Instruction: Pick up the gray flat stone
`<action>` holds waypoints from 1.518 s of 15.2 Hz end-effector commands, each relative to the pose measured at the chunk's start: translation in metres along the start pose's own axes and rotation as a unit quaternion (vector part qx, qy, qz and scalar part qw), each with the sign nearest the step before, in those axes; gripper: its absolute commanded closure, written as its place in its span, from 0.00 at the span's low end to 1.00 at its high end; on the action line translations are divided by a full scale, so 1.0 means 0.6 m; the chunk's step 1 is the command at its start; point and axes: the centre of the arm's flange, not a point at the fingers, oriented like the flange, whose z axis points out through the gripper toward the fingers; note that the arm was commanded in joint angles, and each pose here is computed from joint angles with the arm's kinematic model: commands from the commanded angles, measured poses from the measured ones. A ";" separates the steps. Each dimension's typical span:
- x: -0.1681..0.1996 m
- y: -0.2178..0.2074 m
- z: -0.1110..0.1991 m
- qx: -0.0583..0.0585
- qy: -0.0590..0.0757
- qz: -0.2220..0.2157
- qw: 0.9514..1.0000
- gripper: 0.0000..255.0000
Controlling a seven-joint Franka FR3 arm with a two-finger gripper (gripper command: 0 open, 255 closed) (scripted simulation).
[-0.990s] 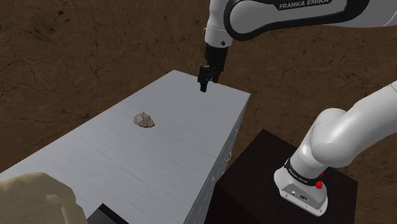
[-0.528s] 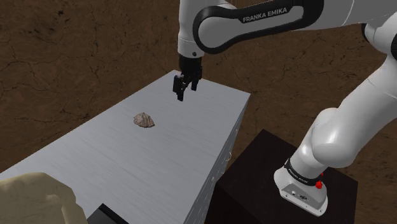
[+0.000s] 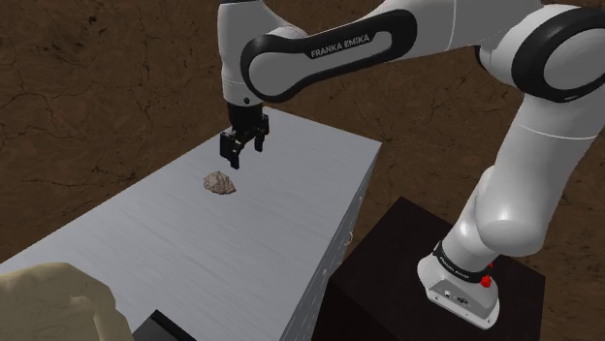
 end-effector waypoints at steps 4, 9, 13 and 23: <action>0.072 -0.075 0.042 0.000 -0.002 -0.010 1.000 0.00; 0.091 -0.095 0.080 0.000 -0.003 -0.013 1.000 0.00; 0.089 -0.095 0.120 0.000 -0.003 -0.013 1.000 0.00; 0.087 -0.094 0.119 0.000 -0.003 -0.013 1.000 1.00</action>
